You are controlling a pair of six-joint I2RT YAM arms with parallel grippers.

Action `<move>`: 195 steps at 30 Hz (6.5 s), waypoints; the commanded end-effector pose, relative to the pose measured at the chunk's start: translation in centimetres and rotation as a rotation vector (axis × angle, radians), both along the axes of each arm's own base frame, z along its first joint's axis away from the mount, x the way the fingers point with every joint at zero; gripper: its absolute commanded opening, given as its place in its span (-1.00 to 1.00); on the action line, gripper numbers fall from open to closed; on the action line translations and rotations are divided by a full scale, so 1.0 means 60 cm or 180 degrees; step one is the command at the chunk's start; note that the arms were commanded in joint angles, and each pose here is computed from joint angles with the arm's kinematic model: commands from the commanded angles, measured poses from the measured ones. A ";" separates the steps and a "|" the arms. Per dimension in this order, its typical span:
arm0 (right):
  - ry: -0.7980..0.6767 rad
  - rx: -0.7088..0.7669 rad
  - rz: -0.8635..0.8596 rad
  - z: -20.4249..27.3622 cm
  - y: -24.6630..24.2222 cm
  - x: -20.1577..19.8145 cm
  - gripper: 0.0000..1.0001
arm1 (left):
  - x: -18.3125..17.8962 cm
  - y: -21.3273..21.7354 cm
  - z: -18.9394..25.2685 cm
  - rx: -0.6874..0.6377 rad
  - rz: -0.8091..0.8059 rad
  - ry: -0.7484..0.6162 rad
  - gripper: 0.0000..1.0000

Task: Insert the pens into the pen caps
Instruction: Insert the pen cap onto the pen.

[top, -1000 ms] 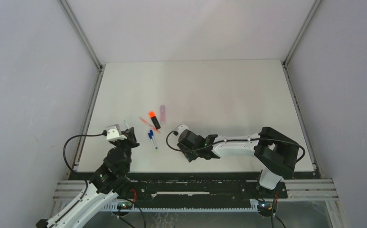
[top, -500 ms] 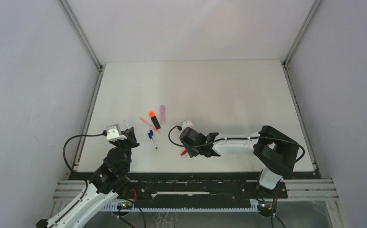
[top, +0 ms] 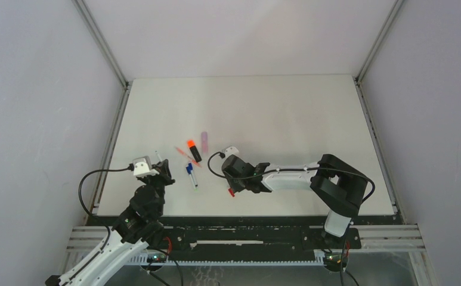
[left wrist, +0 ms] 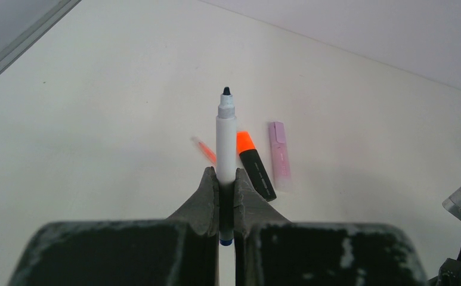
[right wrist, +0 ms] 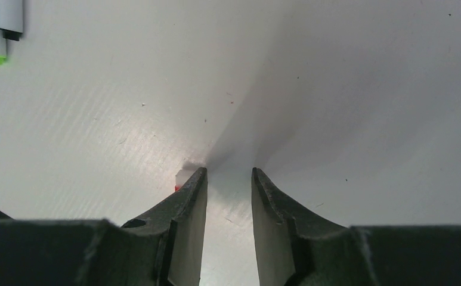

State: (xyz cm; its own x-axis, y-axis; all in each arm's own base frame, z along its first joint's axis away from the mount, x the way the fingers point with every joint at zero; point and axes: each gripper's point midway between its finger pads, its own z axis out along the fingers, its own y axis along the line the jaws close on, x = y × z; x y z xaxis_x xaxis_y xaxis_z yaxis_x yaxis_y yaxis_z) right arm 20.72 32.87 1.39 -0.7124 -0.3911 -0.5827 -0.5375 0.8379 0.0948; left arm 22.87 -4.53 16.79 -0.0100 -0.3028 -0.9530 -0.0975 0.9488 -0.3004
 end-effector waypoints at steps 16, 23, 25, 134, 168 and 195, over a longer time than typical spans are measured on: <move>-0.0008 0.0134 0.0157 0.062 0.055 -0.039 -0.18 | 0.001 0.000 0.014 -0.0101 -0.0003 -0.0115 -1.00; -0.0032 -0.0176 0.0548 0.043 0.065 -0.046 -0.26 | -0.001 0.003 0.015 -0.0098 0.0019 -0.0117 -1.00; -0.0042 -0.0256 0.0552 0.037 0.062 -0.043 -0.26 | -0.001 0.005 0.015 -0.0097 0.0032 -0.0118 -1.00; -0.1213 0.3483 0.0805 0.534 0.078 -0.067 -1.00 | -0.153 -0.331 0.090 -0.0093 -0.3947 -0.0927 -1.00; -0.1140 0.3484 0.0833 0.532 0.078 -0.077 -1.00 | -0.152 -0.328 0.092 -0.0095 -0.3908 -0.0948 -1.00; -0.1159 0.3557 0.0891 0.545 0.075 -0.084 -1.00 | -0.152 -0.326 0.093 -0.0096 -0.3887 -0.0959 -1.00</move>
State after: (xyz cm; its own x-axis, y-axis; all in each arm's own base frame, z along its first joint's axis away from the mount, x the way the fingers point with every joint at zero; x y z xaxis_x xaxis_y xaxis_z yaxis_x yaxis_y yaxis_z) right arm 16.42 37.60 29.64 -0.4503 0.2643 -0.8528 -0.7976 0.3101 0.5173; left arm 13.79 -24.23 22.16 -0.1144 -0.2607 -0.9586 0.9097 0.3602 -0.2065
